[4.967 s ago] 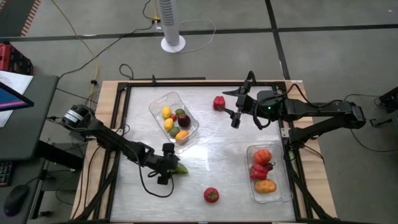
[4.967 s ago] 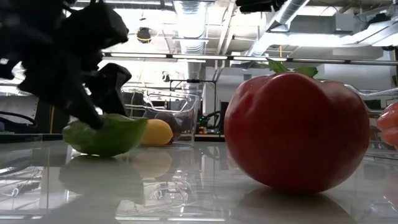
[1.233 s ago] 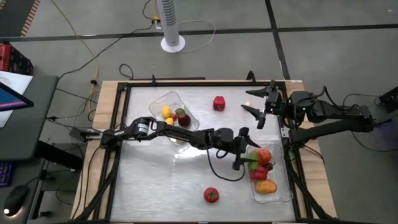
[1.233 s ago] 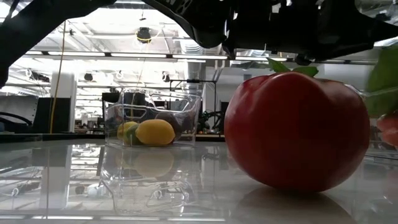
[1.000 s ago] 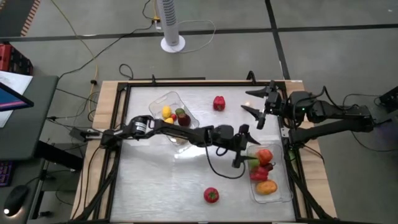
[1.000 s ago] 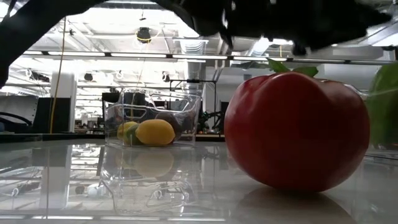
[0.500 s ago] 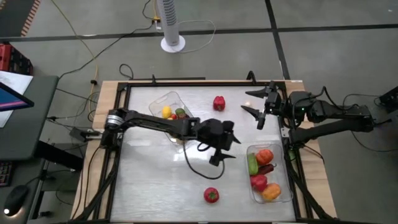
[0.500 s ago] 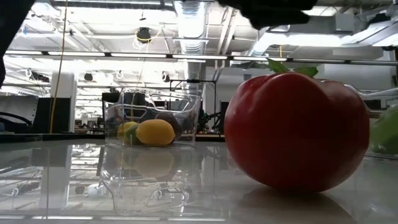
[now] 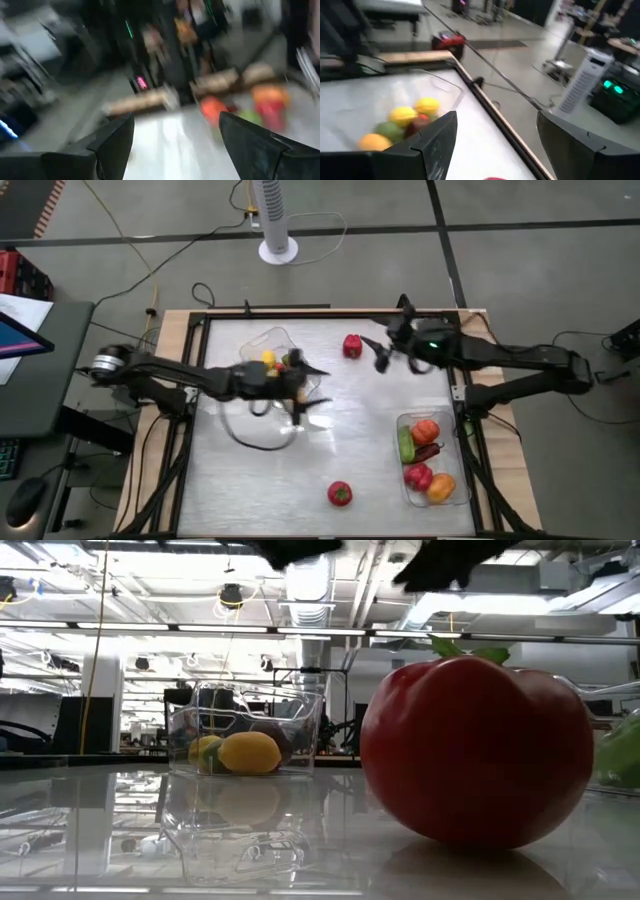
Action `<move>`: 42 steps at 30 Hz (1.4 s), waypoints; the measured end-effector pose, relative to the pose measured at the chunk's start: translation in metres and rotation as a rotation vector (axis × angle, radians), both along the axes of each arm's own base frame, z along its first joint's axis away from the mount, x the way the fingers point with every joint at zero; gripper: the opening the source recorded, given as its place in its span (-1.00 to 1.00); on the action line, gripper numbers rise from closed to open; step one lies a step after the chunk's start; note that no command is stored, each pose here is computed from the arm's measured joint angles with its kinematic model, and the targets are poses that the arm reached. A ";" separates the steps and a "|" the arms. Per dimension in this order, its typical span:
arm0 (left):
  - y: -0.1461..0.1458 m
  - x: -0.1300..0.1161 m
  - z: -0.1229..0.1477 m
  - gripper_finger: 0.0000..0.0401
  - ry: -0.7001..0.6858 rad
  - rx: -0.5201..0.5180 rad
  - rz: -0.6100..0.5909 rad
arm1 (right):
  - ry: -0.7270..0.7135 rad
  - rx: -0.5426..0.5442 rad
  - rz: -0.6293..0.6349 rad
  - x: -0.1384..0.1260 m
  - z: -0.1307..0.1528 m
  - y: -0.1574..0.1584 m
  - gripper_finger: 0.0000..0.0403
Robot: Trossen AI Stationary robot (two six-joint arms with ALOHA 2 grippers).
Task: Sort produce into baskets
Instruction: Put the red bell pepper into the bottom transparent bin
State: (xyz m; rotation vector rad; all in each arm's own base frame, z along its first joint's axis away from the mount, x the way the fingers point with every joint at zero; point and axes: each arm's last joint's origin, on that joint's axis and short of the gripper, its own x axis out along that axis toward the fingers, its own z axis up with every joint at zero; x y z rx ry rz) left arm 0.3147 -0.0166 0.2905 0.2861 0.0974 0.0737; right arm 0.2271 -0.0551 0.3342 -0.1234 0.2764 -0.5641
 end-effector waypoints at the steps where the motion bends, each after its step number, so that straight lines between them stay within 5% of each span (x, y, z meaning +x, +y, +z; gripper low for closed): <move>1: 0.001 -0.011 0.005 0.39 -0.053 0.003 0.010 | 0.011 0.006 -0.013 0.007 -0.006 -0.008 0.49; 12: 0.015 -0.098 0.036 0.39 -0.319 0.054 0.122 | 0.173 0.181 -0.102 0.061 -0.096 -0.088 0.49; 18: 0.019 -0.129 0.052 0.39 -0.343 0.140 0.153 | 0.206 0.287 -0.160 0.072 -0.130 -0.099 0.49; 23: 0.018 -0.154 0.053 0.39 -0.372 0.169 0.089 | 0.236 0.258 -0.206 0.080 -0.150 -0.105 0.49; 32: 0.019 -0.184 0.052 0.39 -0.429 0.160 0.088 | 0.259 0.291 -0.232 0.086 -0.162 -0.105 0.60; 42: 0.019 -0.186 0.050 0.39 -0.412 0.128 0.077 | 0.366 0.321 -0.231 0.095 -0.199 -0.099 0.77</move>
